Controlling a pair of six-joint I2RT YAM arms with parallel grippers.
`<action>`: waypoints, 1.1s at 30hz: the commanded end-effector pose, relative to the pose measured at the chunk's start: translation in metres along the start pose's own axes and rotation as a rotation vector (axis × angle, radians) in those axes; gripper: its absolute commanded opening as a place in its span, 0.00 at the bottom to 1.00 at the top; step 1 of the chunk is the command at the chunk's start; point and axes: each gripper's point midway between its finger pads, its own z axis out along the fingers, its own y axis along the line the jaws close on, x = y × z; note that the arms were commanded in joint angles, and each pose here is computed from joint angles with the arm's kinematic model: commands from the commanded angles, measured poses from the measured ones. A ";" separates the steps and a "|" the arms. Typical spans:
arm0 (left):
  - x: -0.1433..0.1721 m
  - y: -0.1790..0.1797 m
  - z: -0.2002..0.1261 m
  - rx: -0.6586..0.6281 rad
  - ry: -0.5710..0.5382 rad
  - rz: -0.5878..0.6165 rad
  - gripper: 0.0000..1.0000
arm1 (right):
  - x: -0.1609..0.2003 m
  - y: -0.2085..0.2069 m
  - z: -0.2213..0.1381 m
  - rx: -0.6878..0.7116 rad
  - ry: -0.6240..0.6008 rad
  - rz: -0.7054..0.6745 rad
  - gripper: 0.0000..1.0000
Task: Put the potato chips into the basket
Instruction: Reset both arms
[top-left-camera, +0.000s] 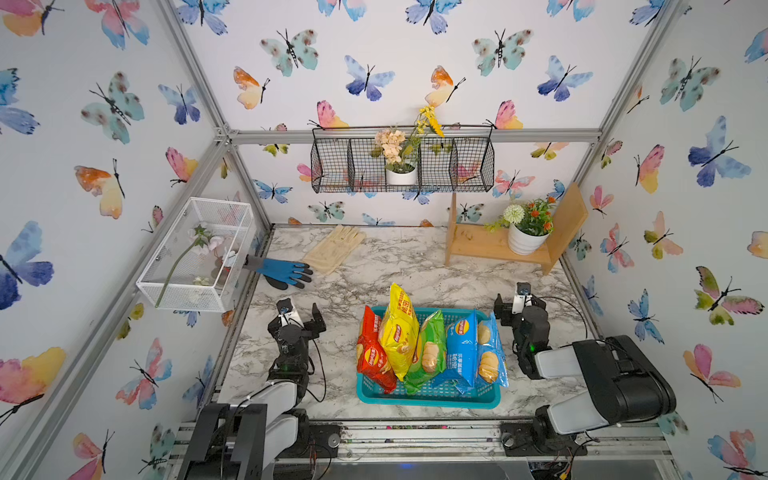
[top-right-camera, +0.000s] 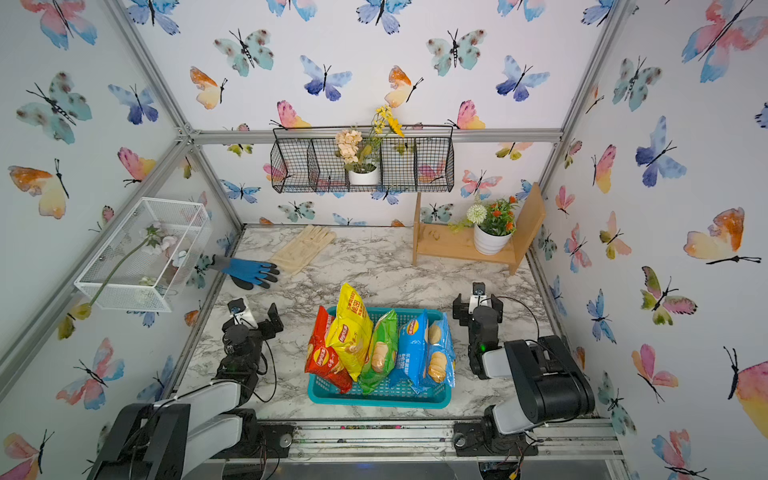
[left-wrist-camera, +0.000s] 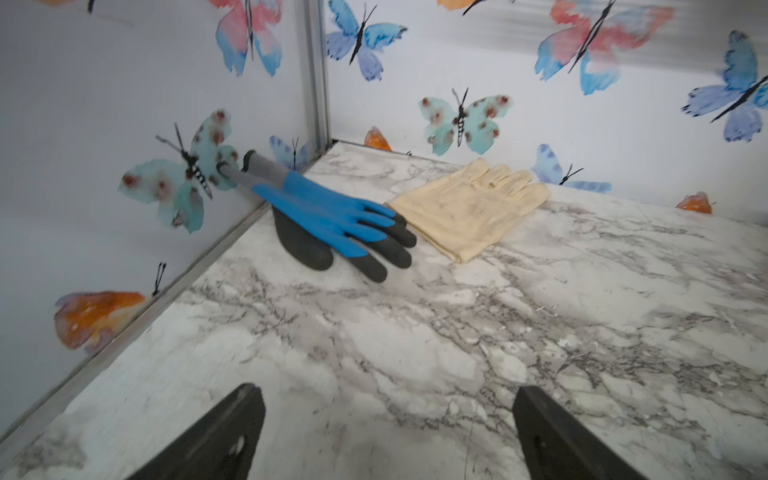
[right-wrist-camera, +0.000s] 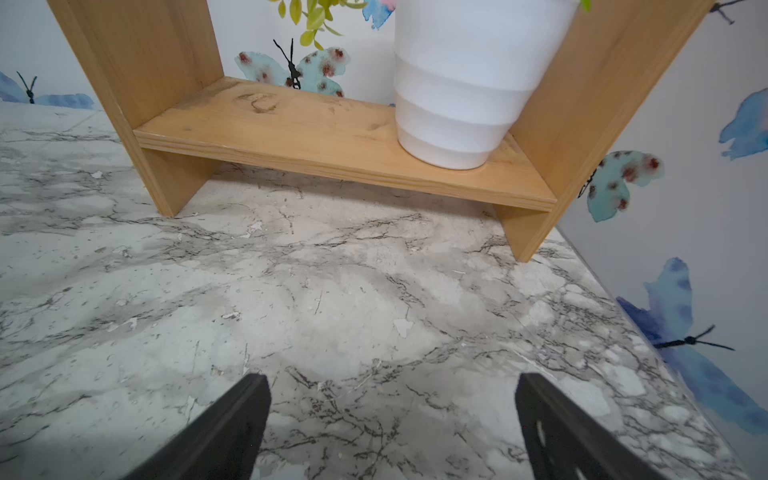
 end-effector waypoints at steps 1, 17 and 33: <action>-0.021 -0.016 0.001 0.103 -0.118 0.030 0.99 | -0.016 -0.003 0.002 -0.025 -0.103 0.059 0.98; -0.004 -0.020 0.035 0.092 0.003 0.051 0.99 | -0.010 -0.004 0.014 -0.037 -0.038 0.071 0.98; -0.004 -0.021 0.035 0.087 0.004 0.061 0.99 | -0.012 -0.005 0.011 -0.037 -0.050 0.074 0.98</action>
